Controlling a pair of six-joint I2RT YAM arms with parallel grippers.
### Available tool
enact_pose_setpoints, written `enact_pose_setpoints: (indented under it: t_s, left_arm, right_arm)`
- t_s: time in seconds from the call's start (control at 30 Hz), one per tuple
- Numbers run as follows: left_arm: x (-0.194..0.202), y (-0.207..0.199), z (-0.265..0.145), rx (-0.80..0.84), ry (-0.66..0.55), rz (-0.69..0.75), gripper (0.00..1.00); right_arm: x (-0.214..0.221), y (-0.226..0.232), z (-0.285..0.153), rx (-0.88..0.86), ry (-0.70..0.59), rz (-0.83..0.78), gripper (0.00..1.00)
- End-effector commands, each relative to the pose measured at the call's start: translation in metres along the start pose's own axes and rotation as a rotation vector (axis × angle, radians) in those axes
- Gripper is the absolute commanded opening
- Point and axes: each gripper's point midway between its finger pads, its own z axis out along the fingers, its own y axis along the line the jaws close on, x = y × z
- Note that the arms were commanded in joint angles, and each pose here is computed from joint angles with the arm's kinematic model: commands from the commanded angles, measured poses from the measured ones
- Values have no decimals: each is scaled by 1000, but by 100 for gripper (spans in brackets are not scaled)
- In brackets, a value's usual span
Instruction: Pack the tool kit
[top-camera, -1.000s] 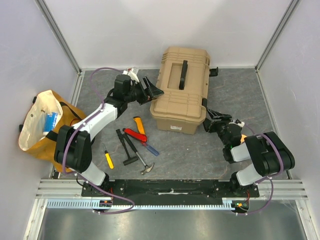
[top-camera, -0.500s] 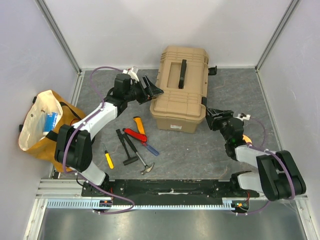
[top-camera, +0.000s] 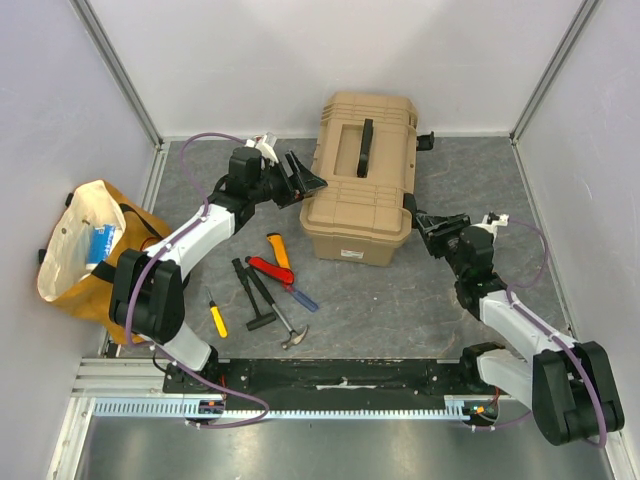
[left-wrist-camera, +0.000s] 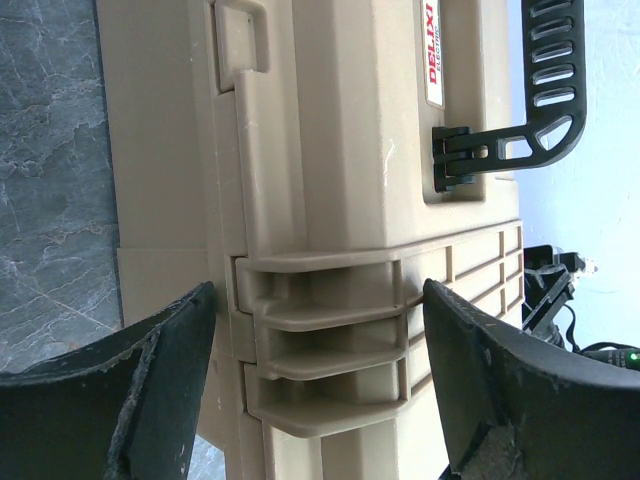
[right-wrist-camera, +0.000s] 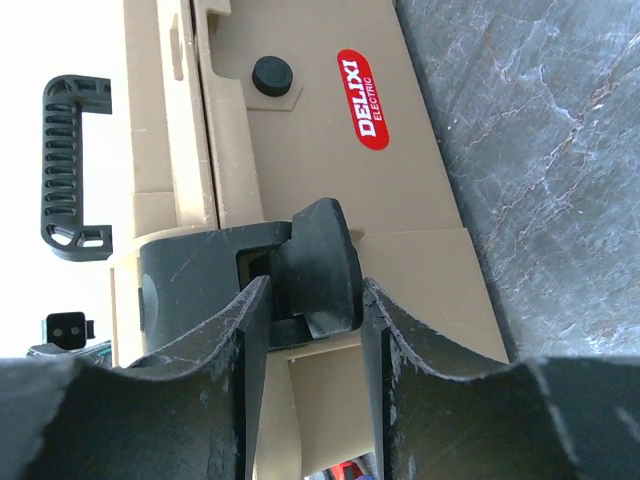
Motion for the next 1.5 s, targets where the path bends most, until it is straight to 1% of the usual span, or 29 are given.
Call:
enact_pose_setpoints:
  t_s: [0.0,0.17,0.3,0.47,0.6,0.63,0.67,0.73,0.77,0.8,0.83,0.87,0.93,1.13,1.23,1.27,1.33,1.47]
  left_arm:
    - [58,-10,3,65,213,14,82]
    - [57,-10,5,65,214,20,81]
    - [56,-9,7,63,215,22,81]
    - [57,-7,8,59,219,24,81]
    - [58,-6,8,56,220,26,81]
    - [58,-5,8,51,220,24,81]
    - [59,-5,8,51,222,24,81]
    - [59,-5,9,51,223,24,81]
    - [58,-4,8,48,219,23,81]
    - [59,-4,8,46,221,24,81]
    - [58,-4,8,44,219,25,80]
    - [57,-4,8,43,216,26,80]
    - [57,-4,8,42,215,26,80]
    - [55,-5,8,40,211,28,80]
    - [54,-5,8,41,210,29,80]
    - [55,-5,8,40,211,30,80]
    - [55,-4,8,37,212,29,80]
    - [57,-2,8,30,216,28,80]
  right_arm:
    - [15,84,-17,-256,92,-64,47]
    - [10,85,-19,-234,71,-101,51]
    - [5,96,-22,-263,49,-136,58]
    - [4,112,-27,-340,46,-134,70]
    - [3,118,-30,-369,44,-129,71]
    - [3,120,-31,-376,40,-128,69]
    - [2,121,-31,-380,37,-125,64]
    - [0,123,-32,-385,31,-124,50]
    - [-2,124,-33,-382,21,-121,40]
    - [-3,124,-33,-377,16,-121,36]
    - [-3,121,-33,-359,12,-128,34]
    - [-7,122,-33,-341,1,-135,35]
    - [-9,123,-34,-326,-9,-164,40]
    - [-16,134,-39,-337,-33,-192,69]
    - [-12,138,-40,-380,-22,-218,78]
    - [-12,140,-40,-397,-20,-226,81]
    - [-6,137,-34,-381,3,-249,83]
    - [-1,126,-18,-302,43,-309,85]
